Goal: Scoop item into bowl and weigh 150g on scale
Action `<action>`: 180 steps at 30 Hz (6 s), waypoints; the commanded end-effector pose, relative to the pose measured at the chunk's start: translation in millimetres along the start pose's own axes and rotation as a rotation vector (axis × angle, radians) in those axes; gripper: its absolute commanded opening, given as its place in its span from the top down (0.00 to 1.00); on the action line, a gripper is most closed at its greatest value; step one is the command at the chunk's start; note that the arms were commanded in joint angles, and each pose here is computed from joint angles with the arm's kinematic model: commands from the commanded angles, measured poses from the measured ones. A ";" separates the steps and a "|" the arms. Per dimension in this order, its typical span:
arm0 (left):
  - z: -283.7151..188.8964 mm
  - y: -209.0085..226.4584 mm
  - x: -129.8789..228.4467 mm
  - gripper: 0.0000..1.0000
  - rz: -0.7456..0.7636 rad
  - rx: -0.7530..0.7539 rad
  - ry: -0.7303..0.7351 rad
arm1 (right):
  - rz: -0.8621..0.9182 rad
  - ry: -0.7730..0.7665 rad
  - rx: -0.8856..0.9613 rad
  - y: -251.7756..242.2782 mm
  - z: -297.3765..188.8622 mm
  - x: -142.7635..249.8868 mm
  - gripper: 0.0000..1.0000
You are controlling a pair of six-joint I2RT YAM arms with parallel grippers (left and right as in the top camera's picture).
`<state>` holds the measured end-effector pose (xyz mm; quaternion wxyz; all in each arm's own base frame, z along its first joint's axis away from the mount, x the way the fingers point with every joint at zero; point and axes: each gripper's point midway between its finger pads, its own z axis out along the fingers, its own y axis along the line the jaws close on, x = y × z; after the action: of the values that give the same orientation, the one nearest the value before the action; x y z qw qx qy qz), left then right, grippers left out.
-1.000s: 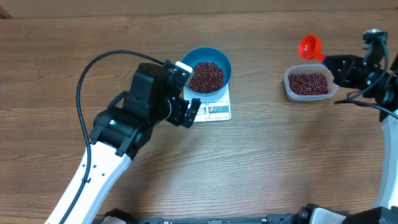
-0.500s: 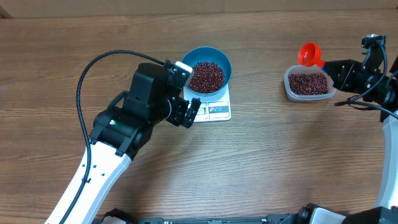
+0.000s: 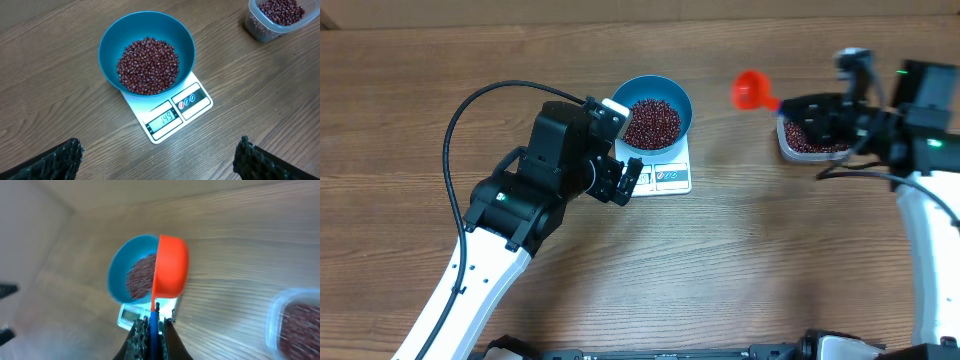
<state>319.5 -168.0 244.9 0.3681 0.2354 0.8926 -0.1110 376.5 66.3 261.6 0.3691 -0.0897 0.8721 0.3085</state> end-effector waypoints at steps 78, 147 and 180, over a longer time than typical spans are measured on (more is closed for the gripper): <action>3.0 0.6 3.0 0.01 0.012 0.004 0.011 | 0.084 -0.095 -0.093 -25.6 12.2 -37.8 0.96; 3.0 0.6 3.0 0.00 0.012 0.004 0.011 | -0.167 0.241 0.516 -147.1 -43.3 39.8 0.96; 3.0 0.6 3.0 0.00 0.012 0.004 0.011 | -0.057 0.208 0.645 -123.2 -6.8 28.4 0.96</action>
<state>319.6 -167.9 245.1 0.3683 0.2352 0.8926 -0.1110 394.8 -39.7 177.6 0.2705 -0.1641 0.9455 -0.0769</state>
